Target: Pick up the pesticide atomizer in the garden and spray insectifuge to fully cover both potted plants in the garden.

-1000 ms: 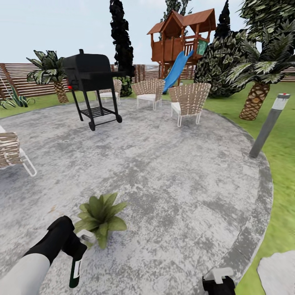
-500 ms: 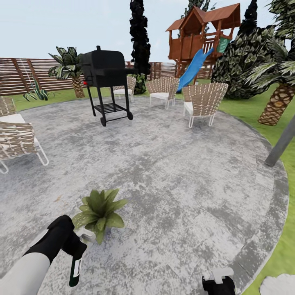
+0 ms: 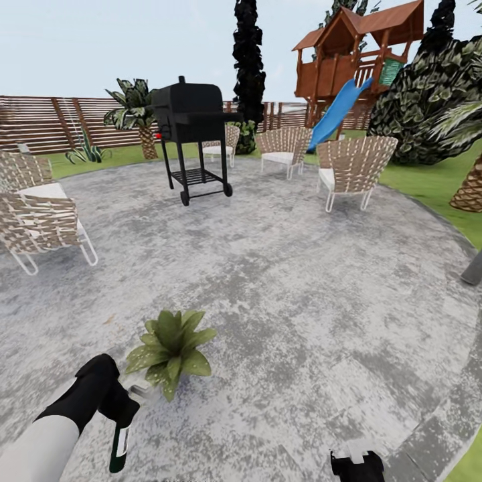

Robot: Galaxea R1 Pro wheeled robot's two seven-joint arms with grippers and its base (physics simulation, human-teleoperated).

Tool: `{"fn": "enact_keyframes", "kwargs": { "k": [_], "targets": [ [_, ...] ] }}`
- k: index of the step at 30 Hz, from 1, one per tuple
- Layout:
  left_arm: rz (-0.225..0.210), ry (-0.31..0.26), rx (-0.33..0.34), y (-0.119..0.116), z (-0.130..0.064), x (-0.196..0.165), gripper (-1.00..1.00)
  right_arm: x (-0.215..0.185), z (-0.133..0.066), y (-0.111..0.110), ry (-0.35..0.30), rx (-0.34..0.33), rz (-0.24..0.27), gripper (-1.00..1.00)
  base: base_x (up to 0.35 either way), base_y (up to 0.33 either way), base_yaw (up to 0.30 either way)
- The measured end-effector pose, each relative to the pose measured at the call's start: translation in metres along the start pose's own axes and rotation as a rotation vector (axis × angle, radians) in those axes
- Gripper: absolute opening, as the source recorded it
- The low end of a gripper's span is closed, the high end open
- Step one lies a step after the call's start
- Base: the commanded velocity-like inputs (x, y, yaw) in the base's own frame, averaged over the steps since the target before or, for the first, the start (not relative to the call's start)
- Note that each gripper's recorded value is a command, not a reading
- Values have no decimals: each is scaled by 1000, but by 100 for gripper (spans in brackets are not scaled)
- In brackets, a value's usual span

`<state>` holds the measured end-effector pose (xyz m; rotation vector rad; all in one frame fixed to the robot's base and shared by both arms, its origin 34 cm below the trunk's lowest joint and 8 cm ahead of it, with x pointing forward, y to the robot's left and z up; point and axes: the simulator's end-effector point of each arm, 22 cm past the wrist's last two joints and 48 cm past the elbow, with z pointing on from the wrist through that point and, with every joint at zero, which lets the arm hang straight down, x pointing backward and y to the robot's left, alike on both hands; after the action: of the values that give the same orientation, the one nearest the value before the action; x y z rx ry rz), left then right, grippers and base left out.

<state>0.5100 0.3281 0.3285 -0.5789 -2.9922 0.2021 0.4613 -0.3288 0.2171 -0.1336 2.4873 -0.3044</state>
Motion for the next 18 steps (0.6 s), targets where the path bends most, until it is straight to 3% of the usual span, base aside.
{"fn": "enact_keyframes", "kwargs": {
  "k": [4, 18],
  "targets": [
    [5, -2, 5, -4, 1, -2, -100, 0, 0, -1, 0, 1, -1, 100, 0, -216, 125],
    [-4, -5, 5, -2, 0, -2, -100, 12, -2, -1, 25, -1, -4, 100, 2, -270, 5]
  ]
}}
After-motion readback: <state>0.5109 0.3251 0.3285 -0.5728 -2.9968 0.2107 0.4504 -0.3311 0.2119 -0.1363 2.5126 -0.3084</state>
